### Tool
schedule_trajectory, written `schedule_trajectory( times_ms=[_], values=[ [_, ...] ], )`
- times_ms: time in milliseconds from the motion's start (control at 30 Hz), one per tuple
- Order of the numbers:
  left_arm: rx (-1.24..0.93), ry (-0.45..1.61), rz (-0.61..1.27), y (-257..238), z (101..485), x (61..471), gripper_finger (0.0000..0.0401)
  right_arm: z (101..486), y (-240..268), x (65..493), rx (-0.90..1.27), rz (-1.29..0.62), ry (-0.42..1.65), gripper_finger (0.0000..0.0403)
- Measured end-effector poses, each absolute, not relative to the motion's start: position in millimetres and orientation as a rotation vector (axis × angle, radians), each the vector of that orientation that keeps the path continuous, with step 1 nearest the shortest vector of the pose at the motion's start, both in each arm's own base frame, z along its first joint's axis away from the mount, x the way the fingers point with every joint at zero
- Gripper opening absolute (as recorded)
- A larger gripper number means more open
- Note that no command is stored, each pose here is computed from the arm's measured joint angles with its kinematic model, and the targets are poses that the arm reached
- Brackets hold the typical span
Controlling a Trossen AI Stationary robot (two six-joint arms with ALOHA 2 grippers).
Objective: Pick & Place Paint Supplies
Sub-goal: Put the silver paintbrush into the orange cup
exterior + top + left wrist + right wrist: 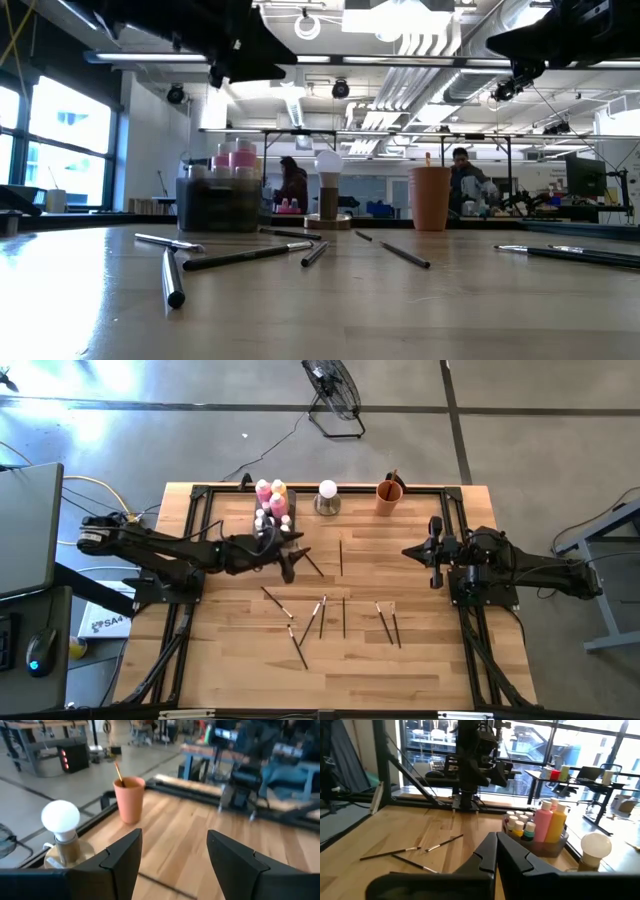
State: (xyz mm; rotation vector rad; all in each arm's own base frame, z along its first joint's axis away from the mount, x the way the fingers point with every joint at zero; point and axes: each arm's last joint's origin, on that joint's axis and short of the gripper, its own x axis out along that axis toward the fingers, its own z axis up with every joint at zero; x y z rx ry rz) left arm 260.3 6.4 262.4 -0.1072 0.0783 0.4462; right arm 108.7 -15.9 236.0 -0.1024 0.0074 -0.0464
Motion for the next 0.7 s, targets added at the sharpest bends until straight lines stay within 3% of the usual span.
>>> schedule_trajectory(
  times_ms=[267,700],
  values=[
    [-0.048,0.243,0.438,-7.3,267.0,262.3,0.0221,235.4,-15.8,109.4,-0.093,-0.039,0.013,0.0002],
    [-0.058,0.4,-0.015,-19.4,255.8,261.0,0.0221,234.1,-15.8,109.4,-0.091,-0.038,0.026,0.0002]
  ],
)
